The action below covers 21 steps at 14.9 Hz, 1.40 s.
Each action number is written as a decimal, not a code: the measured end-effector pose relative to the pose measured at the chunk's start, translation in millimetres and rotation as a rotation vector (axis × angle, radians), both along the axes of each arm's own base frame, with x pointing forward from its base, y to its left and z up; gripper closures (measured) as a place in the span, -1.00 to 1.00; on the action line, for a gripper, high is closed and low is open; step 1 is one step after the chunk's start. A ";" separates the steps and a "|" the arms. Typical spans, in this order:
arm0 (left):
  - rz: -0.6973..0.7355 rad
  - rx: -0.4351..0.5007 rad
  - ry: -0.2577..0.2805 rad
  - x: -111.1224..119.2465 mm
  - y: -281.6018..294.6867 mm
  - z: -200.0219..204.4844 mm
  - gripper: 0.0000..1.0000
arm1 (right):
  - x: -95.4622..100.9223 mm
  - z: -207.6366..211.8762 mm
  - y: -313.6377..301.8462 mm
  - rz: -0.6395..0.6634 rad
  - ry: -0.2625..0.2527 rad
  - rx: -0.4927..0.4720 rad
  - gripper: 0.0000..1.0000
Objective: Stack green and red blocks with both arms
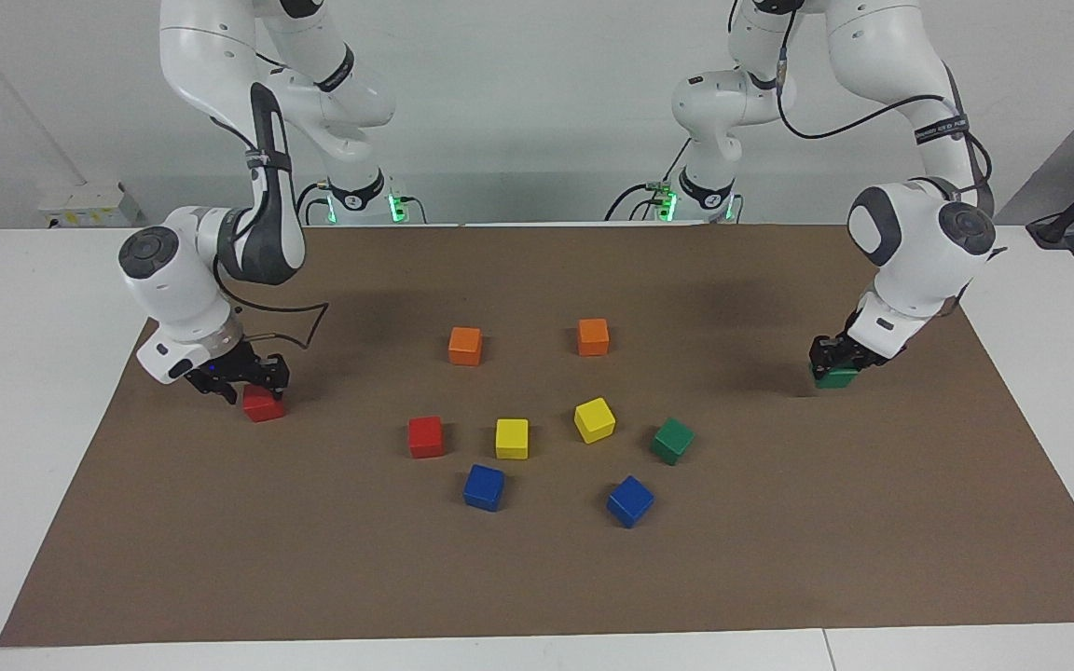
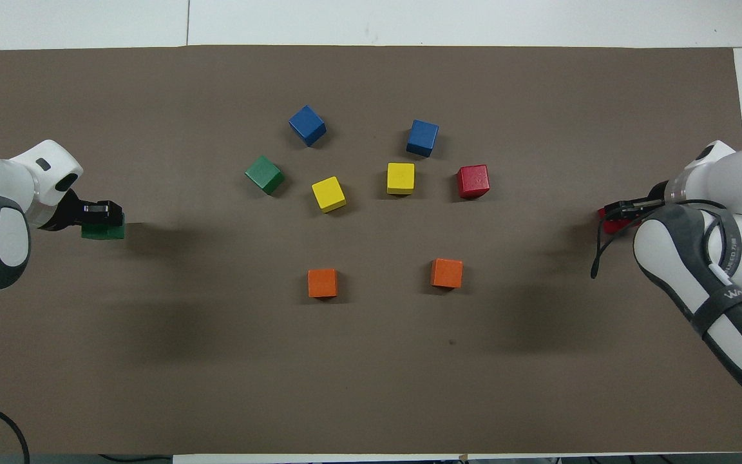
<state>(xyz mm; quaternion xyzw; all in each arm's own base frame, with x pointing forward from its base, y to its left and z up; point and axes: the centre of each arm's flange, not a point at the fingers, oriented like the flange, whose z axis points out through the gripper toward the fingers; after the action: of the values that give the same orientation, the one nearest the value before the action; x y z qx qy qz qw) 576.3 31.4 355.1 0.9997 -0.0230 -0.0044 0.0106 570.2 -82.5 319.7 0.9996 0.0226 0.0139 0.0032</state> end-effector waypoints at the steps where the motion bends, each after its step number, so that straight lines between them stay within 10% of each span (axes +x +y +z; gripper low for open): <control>1: -0.001 0.000 0.002 -2.3 -1.0 -6.5 -0.10 | -0.3 0.0 -1.8 -0.003 0.000 0.000 -0.72; 9: 0.085 -0.001 0.021 -10.3 -8.1 -21.9 -0.10 | 12.9 41.8 49.1 -0.036 0.056 0.010 -0.81; 17: 0.087 -0.001 0.027 -15.5 -9.0 -31.4 -0.13 | 25.6 89.3 178.4 -0.065 0.001 0.017 -0.81; 21: 0.087 -0.001 0.026 -15.4 -9.1 -31.5 -0.82 | 50.3 92.8 217.6 -0.049 0.006 0.019 -0.81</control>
<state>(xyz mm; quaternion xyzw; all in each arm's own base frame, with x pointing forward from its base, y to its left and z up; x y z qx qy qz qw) 561.0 22.3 323.6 0.9996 0.0206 -0.0171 0.0113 620.5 135.2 412.5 0.9999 -0.0022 0.0111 -0.0058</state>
